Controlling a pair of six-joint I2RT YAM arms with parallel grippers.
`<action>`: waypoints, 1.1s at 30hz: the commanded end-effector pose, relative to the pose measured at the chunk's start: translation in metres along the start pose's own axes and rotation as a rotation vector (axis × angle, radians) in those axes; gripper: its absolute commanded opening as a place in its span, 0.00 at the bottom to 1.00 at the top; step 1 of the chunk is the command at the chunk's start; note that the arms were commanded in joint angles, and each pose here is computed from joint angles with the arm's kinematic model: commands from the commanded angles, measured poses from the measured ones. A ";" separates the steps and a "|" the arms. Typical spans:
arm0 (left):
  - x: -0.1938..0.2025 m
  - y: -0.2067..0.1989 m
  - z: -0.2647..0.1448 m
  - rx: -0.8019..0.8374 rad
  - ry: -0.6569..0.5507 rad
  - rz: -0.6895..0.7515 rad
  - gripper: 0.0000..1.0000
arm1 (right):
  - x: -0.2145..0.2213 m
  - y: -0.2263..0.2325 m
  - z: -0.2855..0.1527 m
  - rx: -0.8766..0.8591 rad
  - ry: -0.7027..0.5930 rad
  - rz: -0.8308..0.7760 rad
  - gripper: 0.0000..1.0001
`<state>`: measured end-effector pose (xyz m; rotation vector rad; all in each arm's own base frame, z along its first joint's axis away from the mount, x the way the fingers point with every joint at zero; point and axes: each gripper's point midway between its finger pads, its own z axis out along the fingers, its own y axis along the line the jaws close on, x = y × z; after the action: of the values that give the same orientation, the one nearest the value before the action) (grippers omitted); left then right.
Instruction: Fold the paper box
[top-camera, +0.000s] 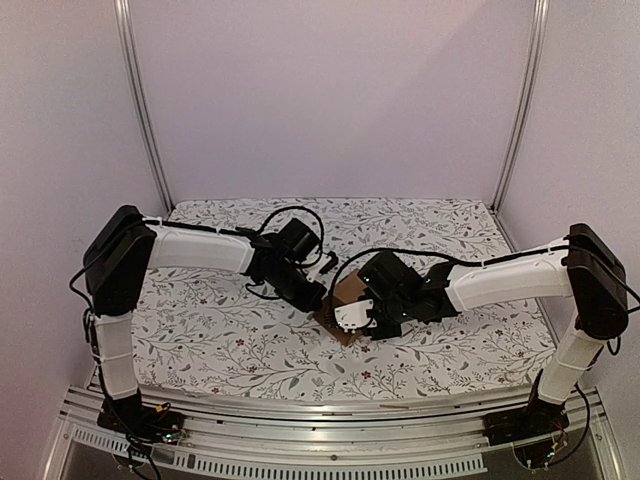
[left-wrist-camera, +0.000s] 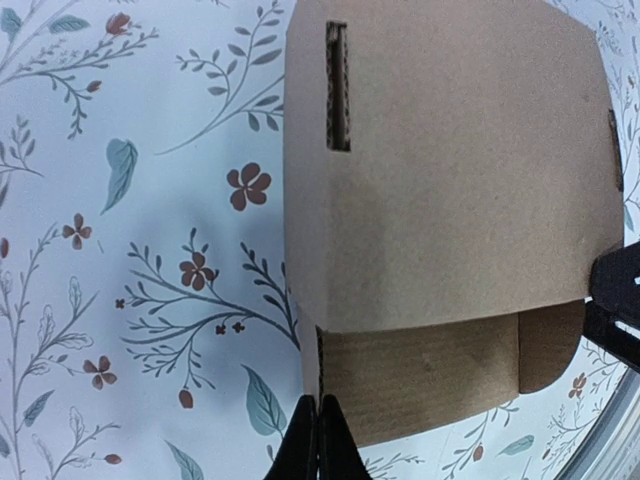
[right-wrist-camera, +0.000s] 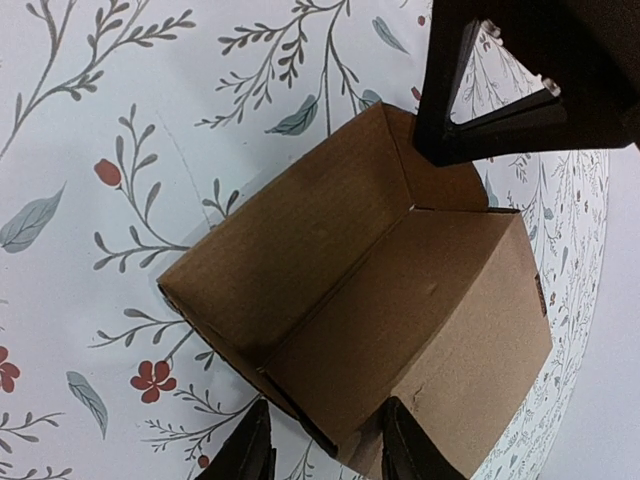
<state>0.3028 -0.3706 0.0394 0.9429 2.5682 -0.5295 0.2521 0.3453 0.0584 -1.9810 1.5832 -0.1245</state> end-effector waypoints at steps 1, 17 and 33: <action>-0.029 -0.013 -0.006 0.055 -0.055 0.021 0.00 | 0.036 0.073 0.019 -0.267 0.108 -0.028 0.35; -0.036 -0.016 0.001 0.059 0.071 0.023 0.00 | 0.031 0.067 0.014 -0.226 0.113 -0.072 0.34; -0.037 -0.021 0.003 0.083 0.115 0.017 0.00 | 0.029 0.057 0.018 -0.201 0.148 -0.025 0.28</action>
<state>0.3184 -0.3825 0.0432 1.0220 2.7021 -0.4492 0.2553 0.3451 0.0600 -1.9889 1.5991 -0.1752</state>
